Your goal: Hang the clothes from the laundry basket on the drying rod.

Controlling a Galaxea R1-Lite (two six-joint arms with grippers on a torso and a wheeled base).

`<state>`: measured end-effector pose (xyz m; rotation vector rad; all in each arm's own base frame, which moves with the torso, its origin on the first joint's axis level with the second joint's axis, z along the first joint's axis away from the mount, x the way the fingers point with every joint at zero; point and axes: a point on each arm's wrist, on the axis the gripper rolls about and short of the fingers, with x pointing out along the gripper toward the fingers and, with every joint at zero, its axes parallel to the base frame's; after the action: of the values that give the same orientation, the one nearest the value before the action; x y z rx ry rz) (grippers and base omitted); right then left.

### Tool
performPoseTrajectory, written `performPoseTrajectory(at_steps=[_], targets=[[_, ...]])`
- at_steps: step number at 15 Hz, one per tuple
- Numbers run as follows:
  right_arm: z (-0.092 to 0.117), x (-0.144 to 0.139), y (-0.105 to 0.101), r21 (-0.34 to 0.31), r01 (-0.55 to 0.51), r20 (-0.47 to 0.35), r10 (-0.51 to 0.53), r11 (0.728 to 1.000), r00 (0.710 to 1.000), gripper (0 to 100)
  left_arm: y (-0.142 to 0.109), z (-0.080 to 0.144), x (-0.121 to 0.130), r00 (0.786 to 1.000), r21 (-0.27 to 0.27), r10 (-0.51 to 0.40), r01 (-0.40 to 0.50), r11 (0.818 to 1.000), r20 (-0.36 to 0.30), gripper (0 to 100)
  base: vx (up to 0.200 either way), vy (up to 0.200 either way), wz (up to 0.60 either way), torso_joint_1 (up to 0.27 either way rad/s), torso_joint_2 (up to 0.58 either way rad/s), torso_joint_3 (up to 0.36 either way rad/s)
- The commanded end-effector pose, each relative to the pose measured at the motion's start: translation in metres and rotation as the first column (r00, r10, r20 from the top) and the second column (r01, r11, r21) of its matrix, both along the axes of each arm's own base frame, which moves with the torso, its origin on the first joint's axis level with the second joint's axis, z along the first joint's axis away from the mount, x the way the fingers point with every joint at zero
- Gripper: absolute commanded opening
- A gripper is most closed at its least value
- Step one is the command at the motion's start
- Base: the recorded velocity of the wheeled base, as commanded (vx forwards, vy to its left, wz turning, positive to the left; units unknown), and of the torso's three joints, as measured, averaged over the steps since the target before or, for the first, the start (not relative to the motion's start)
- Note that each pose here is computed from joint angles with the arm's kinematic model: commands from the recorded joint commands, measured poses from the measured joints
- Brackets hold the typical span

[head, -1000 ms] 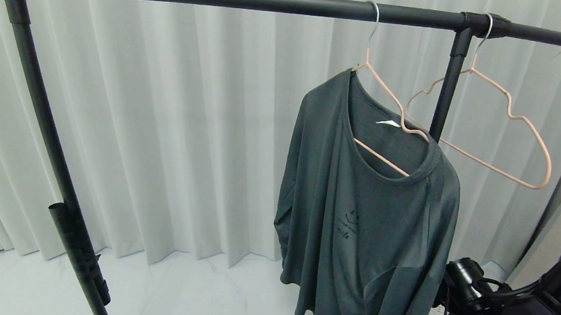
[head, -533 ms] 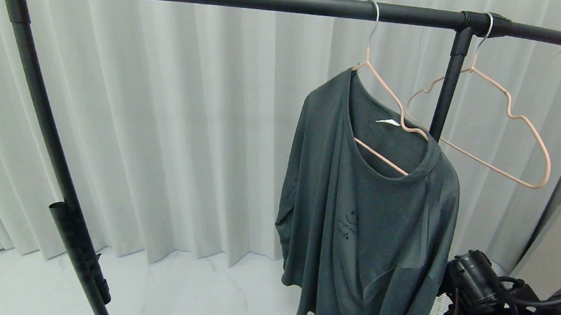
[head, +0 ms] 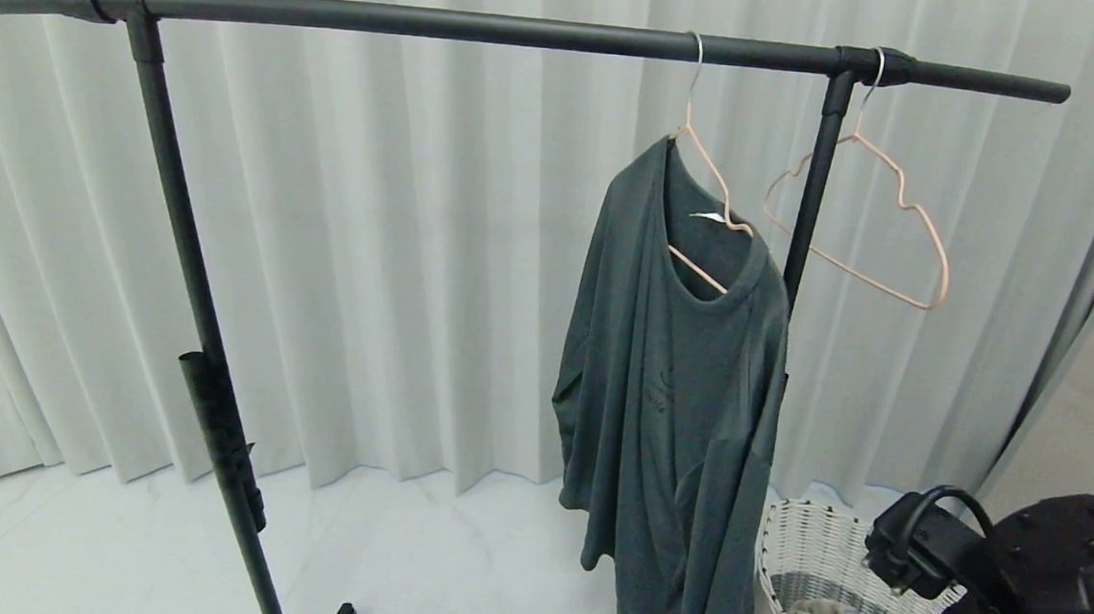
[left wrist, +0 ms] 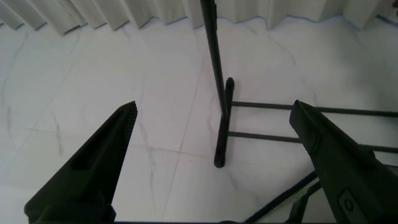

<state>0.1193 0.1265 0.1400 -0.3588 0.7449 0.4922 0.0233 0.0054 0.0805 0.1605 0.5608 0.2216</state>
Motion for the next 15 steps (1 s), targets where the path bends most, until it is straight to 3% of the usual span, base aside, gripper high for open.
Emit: performPoseTrajectory(at_steps=[1, 8, 12, 13, 15], targets=[[0.019, -0.013, 0.002, 0.078, -0.069, 0.07, 0.063, 0.995, 0.996, 0, 0.0, 0.0, 0.0, 1.0, -0.004, -0.001, 0.001, 1.0, -0.001, 100, -0.2, 0.0, 0.0, 0.002, 0.01, 0.002], [0.033, -0.009, 0.036, 0.108, -0.148, 0.081, 0.14, 0.983, 0.987, 0, 0.0, 0.0, -0.001, 1.0, -0.01, -0.006, 0.006, 1.0, 0.009, 100, -0.2, 0.0, 0.0, 0.002, 0.0, 0.004], [0.037, -0.011, 0.074, 0.196, -0.149, 0.029, 0.146, 0.969, 0.989, 0, -0.001, 0.002, -0.008, 0.993, -0.058, -0.056, 0.063, 0.996, 0.108, 100, 0.0, 0.0, 0.0, 0.0, 0.0, 0.0], [0.037, -0.008, 0.086, 0.223, -0.143, 0.023, 0.142, 0.964, 0.99, 0, -0.002, 0.002, -0.011, 0.985, -0.07, -0.1, 0.111, 0.991, 0.141, 100, 0.0, 0.0, 0.0, 0.0, 0.0, 0.0], [0.038, 0.001, 0.11, 0.271, -0.145, 0.043, 0.138, 0.952, 0.989, 0, -0.005, 0.002, -0.022, 0.912, -0.104, -0.302, 0.341, 0.934, 0.277, 100, 0.0, 0.0, 0.0, 0.0, 0.0, 0.0]])
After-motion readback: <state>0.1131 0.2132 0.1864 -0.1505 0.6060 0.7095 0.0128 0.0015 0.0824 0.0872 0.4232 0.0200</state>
